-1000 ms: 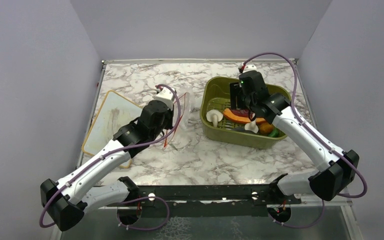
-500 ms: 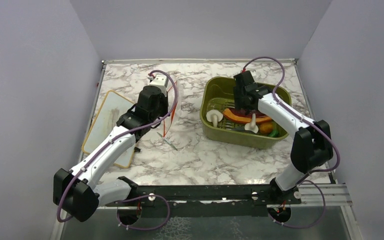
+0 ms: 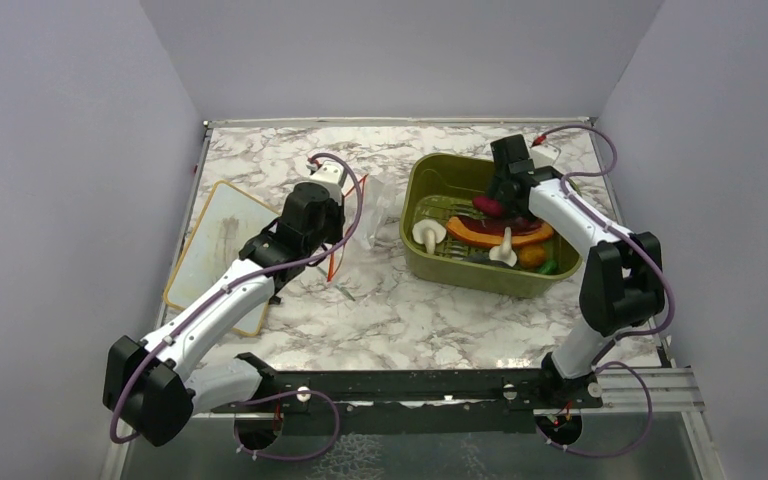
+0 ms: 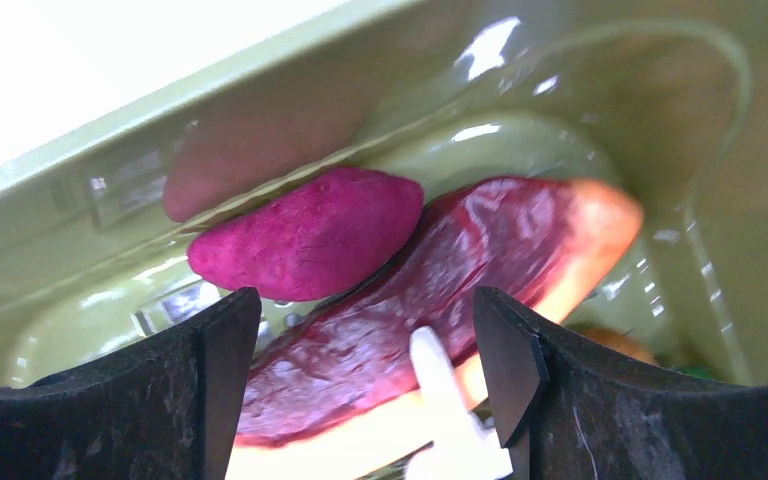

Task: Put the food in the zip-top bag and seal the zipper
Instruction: Pick up the fake vegetable from the bin.

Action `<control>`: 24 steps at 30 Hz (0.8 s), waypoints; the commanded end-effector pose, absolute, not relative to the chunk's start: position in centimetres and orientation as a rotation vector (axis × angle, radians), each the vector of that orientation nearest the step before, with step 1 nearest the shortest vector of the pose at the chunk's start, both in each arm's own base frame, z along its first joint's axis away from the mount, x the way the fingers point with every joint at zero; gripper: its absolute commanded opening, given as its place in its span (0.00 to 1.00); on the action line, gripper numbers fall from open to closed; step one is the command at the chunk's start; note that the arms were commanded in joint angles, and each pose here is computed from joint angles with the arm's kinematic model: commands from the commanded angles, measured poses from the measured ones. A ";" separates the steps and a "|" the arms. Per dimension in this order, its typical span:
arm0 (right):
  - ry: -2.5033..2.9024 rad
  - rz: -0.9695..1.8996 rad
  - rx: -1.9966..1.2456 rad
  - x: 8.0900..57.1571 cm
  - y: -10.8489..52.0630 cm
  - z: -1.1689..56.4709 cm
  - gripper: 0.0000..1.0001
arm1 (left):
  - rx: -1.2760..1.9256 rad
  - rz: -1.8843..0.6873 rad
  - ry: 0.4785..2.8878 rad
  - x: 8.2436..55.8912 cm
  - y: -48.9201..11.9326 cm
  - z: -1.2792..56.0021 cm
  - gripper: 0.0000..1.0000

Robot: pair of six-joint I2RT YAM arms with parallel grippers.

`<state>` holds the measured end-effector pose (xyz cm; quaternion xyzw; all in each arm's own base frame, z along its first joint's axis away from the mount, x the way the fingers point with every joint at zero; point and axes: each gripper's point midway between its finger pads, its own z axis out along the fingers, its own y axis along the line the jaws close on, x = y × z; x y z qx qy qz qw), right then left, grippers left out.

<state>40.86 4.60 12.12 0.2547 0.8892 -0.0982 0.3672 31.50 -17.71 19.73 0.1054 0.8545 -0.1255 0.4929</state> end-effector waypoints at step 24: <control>1.991 -0.052 1.592 40.8 7.0 7.8 0.75 | 0.247 -0.342 1.962 31.0 -17.5 22.2 0.00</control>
